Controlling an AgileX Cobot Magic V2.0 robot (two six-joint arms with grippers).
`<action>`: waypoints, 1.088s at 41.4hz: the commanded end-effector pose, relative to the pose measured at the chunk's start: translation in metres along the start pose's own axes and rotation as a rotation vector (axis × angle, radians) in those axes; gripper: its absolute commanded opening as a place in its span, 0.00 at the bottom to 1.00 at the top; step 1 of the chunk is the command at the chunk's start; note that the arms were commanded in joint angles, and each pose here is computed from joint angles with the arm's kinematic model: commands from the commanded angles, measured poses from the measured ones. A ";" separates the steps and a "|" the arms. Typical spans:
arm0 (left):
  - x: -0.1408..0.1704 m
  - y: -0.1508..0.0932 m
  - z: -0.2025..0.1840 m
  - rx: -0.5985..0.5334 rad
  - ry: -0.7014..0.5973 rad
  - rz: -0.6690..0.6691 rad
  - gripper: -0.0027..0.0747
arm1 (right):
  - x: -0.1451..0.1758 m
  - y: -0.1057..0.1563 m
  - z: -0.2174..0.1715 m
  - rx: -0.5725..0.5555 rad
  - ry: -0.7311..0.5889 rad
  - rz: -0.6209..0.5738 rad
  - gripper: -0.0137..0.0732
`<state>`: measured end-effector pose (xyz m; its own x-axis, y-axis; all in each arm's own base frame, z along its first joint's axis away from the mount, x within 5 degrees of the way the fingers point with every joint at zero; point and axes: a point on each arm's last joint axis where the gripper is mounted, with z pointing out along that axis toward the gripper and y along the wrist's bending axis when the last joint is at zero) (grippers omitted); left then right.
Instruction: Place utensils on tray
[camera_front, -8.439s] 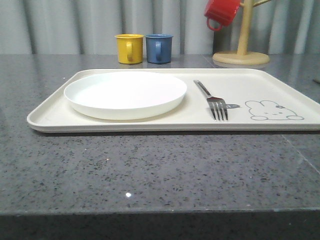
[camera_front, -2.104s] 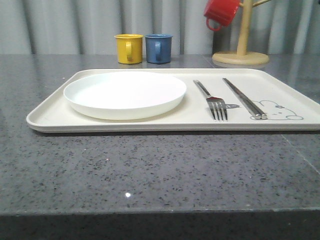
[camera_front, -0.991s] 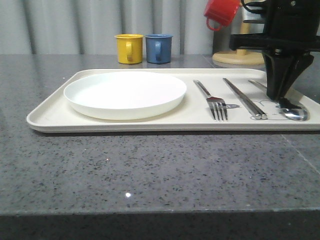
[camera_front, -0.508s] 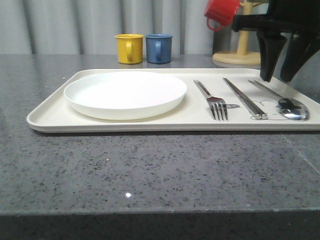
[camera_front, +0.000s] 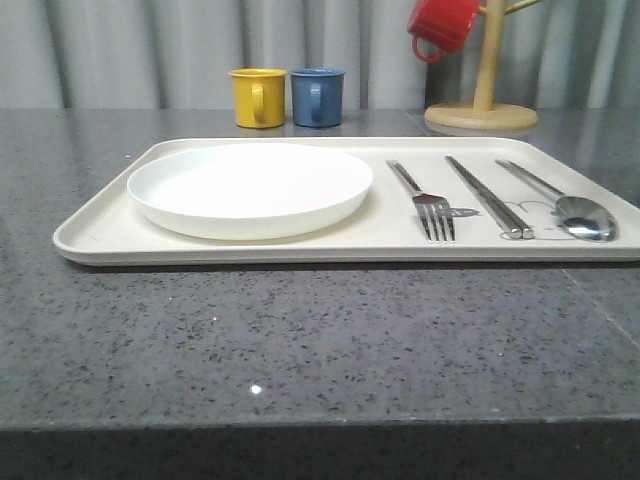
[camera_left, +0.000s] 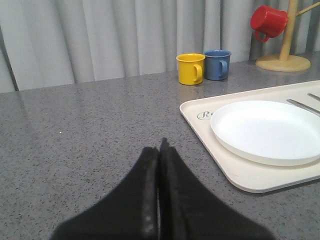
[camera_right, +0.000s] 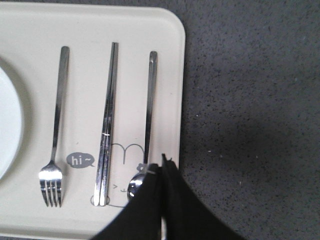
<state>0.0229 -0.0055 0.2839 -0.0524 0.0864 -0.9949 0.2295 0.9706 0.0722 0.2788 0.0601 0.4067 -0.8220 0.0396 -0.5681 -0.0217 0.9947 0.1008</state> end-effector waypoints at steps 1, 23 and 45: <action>-0.016 0.001 -0.003 -0.006 -0.106 -0.019 0.01 | 0.002 -0.004 -0.045 -0.013 -0.154 -0.032 0.03; -0.016 0.001 -0.003 -0.006 -0.106 -0.019 0.01 | 0.126 -0.031 -0.064 -0.053 -0.452 -0.203 0.03; -0.016 0.001 -0.003 -0.006 -0.106 -0.019 0.01 | 0.257 -0.059 -0.055 -0.115 -0.942 -0.188 0.03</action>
<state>0.0229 -0.0055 0.2839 -0.0524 0.0864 -0.9949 0.2295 0.9706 0.0722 0.0432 0.0082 0.2840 -0.1581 -0.0231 -0.9872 -0.2026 0.9792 0.0096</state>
